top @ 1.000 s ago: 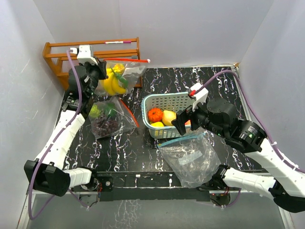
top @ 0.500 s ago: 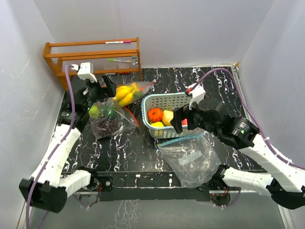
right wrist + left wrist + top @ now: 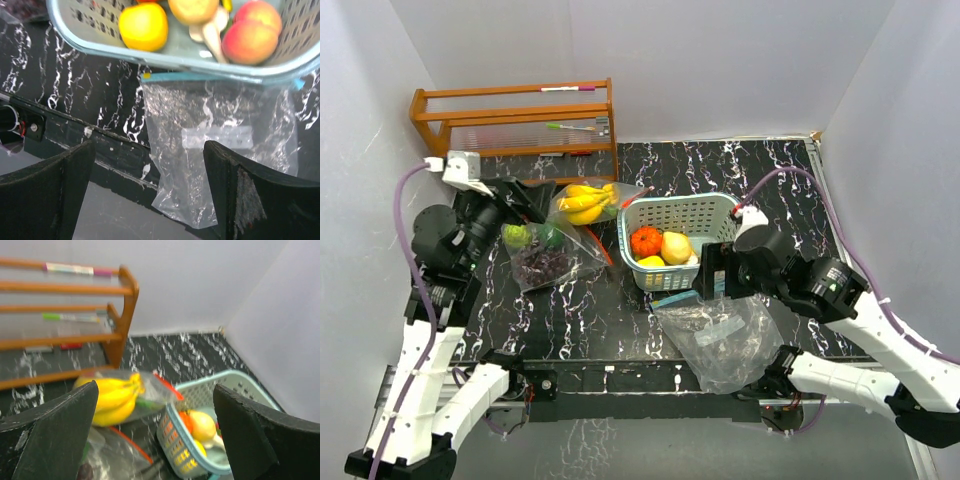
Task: Place the food in the zip-top bag and seal the zipper
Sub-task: Place the zipper food storage bag at the center of the board.
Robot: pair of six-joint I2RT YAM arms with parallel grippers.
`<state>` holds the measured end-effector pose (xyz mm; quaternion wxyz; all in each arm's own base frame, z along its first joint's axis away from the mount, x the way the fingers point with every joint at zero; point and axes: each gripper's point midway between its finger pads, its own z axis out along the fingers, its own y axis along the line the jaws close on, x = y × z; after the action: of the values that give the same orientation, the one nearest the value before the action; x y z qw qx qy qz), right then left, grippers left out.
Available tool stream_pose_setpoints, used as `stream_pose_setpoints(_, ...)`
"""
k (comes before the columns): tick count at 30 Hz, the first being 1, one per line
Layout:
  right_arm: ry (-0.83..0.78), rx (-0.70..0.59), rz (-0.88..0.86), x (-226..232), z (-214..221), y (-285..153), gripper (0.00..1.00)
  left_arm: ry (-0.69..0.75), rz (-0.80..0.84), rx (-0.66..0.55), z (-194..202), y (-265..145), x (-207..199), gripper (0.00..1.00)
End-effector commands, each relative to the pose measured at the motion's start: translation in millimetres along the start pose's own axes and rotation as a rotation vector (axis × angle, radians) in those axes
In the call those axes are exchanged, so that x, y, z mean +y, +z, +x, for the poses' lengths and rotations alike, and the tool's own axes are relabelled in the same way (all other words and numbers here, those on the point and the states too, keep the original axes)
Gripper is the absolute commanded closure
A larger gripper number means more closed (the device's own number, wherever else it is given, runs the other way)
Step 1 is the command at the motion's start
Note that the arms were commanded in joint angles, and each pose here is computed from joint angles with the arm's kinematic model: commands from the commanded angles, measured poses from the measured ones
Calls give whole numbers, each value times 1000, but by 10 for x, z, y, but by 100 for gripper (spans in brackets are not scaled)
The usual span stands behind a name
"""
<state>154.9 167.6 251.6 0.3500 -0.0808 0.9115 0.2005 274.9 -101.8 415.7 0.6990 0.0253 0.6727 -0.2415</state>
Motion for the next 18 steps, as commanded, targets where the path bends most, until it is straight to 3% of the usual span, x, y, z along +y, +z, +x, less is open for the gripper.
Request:
stream_pose_setpoints(1, 134, 60, 14, -75, 309, 118, 10, -62, 29, 107, 412, 44, 11, 3)
stream_pose_setpoints(6, 214, 45, -40, -81, 546, 378, 16, -77, 7, 148, 555, 44, 68, 3)
stream_pose_setpoints(18, 174, 162, 13, -136, 1059, 804, 21, -100, -20, 191, 735, 49, 137, 4)
